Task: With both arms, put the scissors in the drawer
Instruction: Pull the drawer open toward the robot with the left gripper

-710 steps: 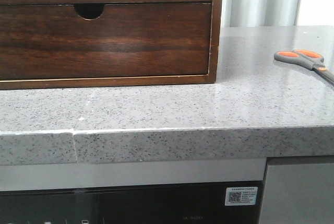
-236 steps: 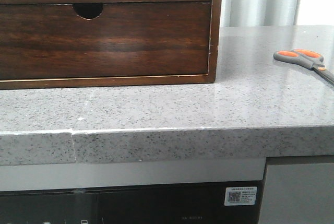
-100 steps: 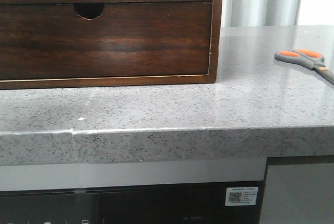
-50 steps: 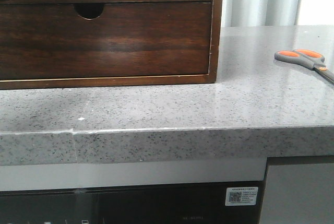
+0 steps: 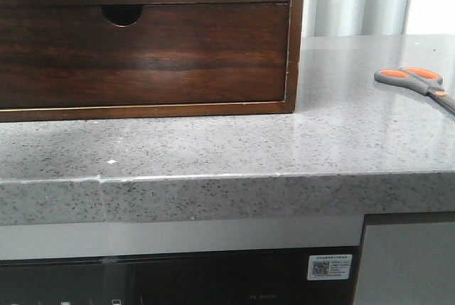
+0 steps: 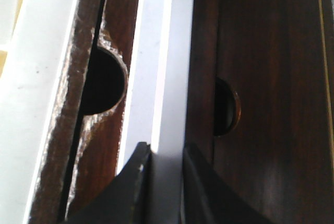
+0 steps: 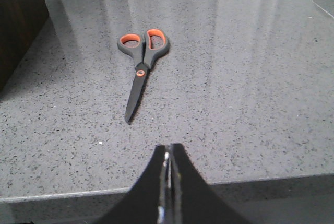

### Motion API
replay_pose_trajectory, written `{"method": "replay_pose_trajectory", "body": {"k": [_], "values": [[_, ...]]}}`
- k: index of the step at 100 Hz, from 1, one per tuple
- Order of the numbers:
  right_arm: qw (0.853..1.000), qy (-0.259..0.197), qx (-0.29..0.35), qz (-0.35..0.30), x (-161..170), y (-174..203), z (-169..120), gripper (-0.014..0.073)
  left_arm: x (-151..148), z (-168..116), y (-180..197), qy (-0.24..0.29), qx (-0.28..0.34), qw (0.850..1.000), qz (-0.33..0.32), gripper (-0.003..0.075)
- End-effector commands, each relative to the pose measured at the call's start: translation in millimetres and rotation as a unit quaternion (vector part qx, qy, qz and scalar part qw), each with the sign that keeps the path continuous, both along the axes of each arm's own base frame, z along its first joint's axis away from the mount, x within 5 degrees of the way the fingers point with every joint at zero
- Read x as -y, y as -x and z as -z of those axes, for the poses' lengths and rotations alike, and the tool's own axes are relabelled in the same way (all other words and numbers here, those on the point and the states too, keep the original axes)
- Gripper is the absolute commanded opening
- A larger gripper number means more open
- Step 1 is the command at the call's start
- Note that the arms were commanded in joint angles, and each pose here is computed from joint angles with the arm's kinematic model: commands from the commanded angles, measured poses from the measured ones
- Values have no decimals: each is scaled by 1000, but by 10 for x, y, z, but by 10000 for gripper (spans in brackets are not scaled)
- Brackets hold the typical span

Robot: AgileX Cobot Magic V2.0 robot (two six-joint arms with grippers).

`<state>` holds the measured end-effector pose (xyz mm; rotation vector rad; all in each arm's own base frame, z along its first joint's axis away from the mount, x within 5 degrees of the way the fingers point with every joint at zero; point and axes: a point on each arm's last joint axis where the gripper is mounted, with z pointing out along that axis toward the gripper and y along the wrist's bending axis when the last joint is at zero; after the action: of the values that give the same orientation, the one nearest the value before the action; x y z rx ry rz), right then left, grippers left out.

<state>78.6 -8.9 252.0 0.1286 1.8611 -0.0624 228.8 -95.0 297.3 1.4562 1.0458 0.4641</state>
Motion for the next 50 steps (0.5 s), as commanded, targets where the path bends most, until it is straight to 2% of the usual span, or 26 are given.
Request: {"method": "replay_pose_trajectory", "body": {"k": [1,23,50], "values": [[999,9,44,-1,4,-34,-146,-106,34,-159,25,31,22,999,13,4],[999,9,44,-1,4,-34,-146,-106,14,-132,106,31,22,999,14,4],[999,9,44,-1,4,-34,-146,-106,-59,-119,397,38,41,998,20,4]]}}
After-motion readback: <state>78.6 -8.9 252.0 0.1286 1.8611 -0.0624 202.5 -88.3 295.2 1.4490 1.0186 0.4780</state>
